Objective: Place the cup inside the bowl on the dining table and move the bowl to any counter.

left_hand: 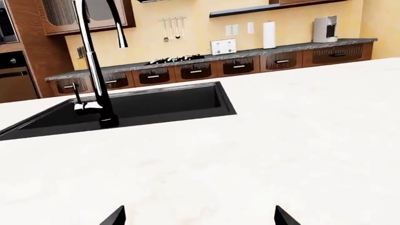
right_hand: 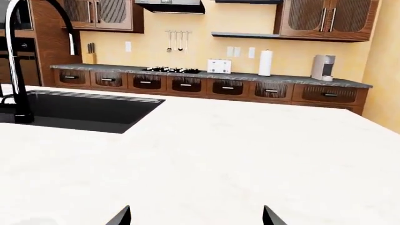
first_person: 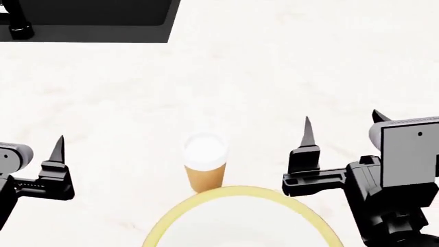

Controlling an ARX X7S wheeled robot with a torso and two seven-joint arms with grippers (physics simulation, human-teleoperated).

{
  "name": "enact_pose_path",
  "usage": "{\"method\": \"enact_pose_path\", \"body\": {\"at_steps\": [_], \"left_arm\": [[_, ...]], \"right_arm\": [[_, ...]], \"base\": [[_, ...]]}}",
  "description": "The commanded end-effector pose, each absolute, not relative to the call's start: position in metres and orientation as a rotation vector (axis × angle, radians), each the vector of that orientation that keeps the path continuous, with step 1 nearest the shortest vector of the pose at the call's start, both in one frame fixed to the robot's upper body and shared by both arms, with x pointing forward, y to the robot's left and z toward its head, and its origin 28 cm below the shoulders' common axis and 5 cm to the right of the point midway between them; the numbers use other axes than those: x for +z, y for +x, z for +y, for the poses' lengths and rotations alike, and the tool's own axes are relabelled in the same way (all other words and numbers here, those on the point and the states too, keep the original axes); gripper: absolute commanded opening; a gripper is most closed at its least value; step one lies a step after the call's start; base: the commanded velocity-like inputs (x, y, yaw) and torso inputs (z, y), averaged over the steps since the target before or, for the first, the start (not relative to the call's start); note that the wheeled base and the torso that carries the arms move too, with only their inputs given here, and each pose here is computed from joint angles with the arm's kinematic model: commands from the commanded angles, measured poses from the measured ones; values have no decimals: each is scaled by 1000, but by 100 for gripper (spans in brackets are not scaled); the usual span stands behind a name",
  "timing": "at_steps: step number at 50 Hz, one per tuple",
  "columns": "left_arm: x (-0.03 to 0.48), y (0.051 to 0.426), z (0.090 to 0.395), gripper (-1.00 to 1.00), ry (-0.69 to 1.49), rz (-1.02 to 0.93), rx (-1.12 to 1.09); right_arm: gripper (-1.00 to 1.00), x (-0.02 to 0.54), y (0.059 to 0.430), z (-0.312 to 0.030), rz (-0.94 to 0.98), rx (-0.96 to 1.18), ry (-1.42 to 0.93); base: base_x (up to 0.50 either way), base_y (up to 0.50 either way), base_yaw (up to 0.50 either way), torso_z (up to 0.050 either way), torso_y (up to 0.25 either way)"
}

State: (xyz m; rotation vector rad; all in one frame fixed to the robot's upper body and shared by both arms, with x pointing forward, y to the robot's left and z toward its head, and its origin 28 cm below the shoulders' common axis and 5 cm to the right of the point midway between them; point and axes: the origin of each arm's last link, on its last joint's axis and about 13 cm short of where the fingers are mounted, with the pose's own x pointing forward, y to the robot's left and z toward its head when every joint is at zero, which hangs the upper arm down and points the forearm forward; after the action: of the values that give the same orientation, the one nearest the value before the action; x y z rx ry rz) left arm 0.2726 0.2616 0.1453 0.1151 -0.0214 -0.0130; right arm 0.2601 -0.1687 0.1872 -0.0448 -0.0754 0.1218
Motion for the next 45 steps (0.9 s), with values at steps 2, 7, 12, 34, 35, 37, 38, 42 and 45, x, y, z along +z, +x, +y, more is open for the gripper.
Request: {"method": "enact_pose_path", "body": {"at_steps": [2,7,12,34,35,37,38,42,45], "left_arm": [[142,273,259,100,113,-12,-15],[143,272,264,100,114,-7,-17],[142,271,264,100,112,-4,-14],[138,272,269,100,110,8,2],[138,272,269,100,112,9,4],[137,272,269,100,114,12,2],[137,272,269,100,112,11,2],[135,272,269,100,110,17,0],[135,271,270,100,110,19,0]], "right_arm": [[100,203,263,-157,25,288,-94],[100,209,265,-152,48,340,-112],[100,208,267,-142,91,429,-127],[100,228,309,-118,248,601,-224],[100,229,311,-117,253,603,-227],[100,231,315,-115,263,614,-235],[100,233,318,-113,266,628,-243],[100,234,327,-111,280,636,-255],[100,233,333,-110,293,639,-262]], "base": [[0,0,0,0,0],[0,0,0,0,0],[0,0,0,0,0],[0,0,0,0,0],[0,0,0,0,0],[0,0,0,0,0],[0,0,0,0,0],[0,0,0,0,0],[0,0,0,0,0]]}}
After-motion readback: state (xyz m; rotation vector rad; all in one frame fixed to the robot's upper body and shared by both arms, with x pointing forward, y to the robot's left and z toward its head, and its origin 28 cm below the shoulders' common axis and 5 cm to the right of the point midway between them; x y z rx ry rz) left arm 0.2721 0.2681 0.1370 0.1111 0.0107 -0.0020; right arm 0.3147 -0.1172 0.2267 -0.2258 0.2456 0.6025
